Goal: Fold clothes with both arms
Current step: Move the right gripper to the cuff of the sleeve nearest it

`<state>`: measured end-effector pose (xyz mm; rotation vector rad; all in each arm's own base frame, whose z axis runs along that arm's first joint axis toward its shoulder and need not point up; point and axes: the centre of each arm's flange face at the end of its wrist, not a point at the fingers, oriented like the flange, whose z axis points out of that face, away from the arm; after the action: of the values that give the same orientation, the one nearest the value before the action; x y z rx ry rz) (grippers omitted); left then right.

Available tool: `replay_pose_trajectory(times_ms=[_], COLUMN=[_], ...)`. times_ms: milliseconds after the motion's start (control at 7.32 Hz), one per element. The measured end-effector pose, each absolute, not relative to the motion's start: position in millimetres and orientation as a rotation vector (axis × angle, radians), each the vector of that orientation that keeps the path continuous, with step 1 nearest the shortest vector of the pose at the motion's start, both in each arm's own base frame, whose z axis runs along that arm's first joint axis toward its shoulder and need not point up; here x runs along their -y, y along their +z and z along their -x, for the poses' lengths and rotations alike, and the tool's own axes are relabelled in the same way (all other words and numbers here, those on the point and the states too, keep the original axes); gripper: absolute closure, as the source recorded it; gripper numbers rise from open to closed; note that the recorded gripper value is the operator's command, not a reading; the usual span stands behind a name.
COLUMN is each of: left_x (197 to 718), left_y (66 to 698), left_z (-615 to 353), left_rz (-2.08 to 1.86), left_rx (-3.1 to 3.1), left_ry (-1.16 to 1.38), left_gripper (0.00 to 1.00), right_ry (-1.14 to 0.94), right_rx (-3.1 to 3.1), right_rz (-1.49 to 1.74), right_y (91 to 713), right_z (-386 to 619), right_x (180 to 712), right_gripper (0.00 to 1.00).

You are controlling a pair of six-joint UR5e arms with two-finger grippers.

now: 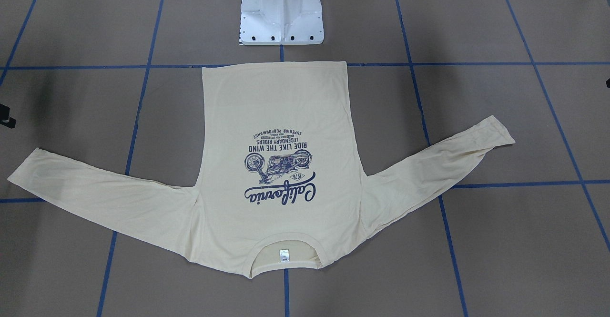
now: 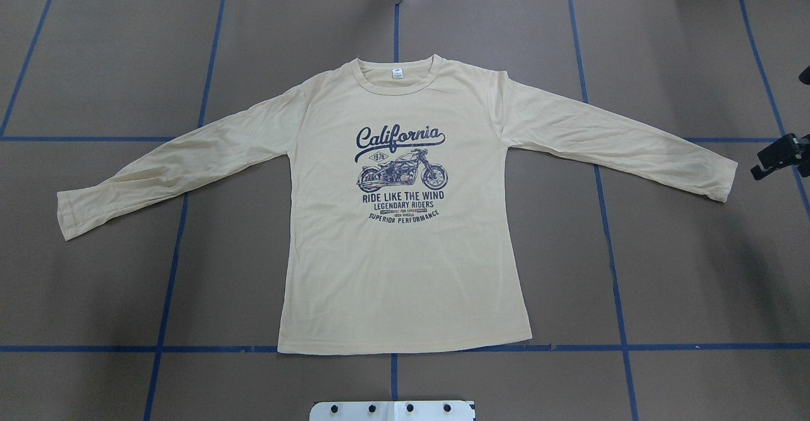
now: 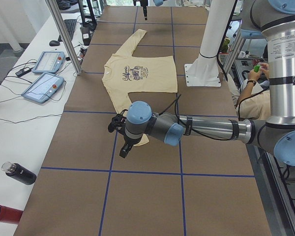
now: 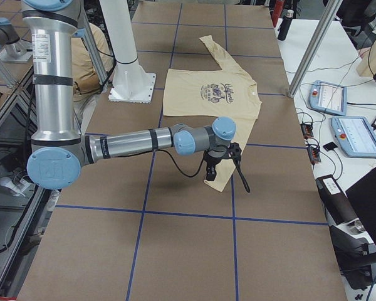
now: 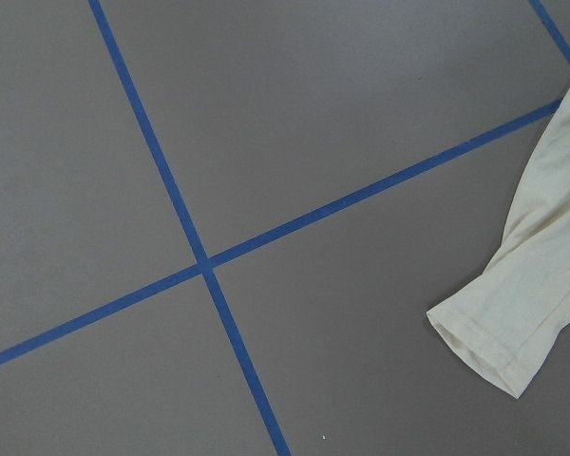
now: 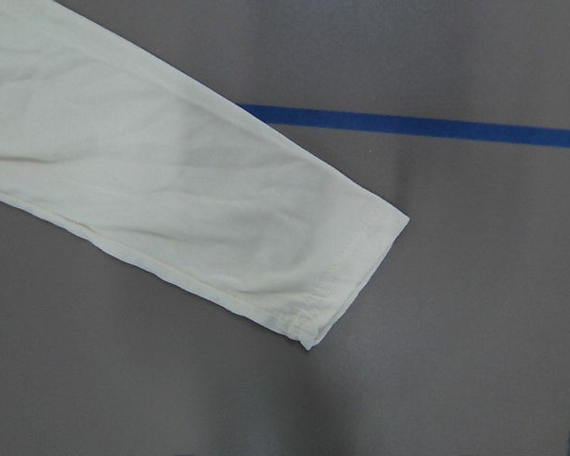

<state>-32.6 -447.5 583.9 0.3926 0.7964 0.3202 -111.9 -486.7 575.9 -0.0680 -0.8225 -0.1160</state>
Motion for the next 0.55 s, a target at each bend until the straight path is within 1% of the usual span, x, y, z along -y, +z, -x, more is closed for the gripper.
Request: replay_pose_trajectory(times_ms=[137, 273, 547], left_x=[448, 449, 451], left_y=[584, 583, 581], left_z=[33, 33, 32], left_rz=[-0.393, -0.395, -0.398], left_rx=[-0.796, -0.795, -0.795], left_ry=[0.320, 0.320, 0.321], left_gripper=[0.00, 0.00, 0.00], right_ry=[-0.109, -0.071, 0.094], right_rx=[0.811, 0.806, 0.823], right_rz=[0.068, 0.073, 0.085], right_y=[581, 595, 622], right_z=[119, 124, 132], right_x=[487, 491, 508], right_gripper=[0.14, 0.13, 0.15])
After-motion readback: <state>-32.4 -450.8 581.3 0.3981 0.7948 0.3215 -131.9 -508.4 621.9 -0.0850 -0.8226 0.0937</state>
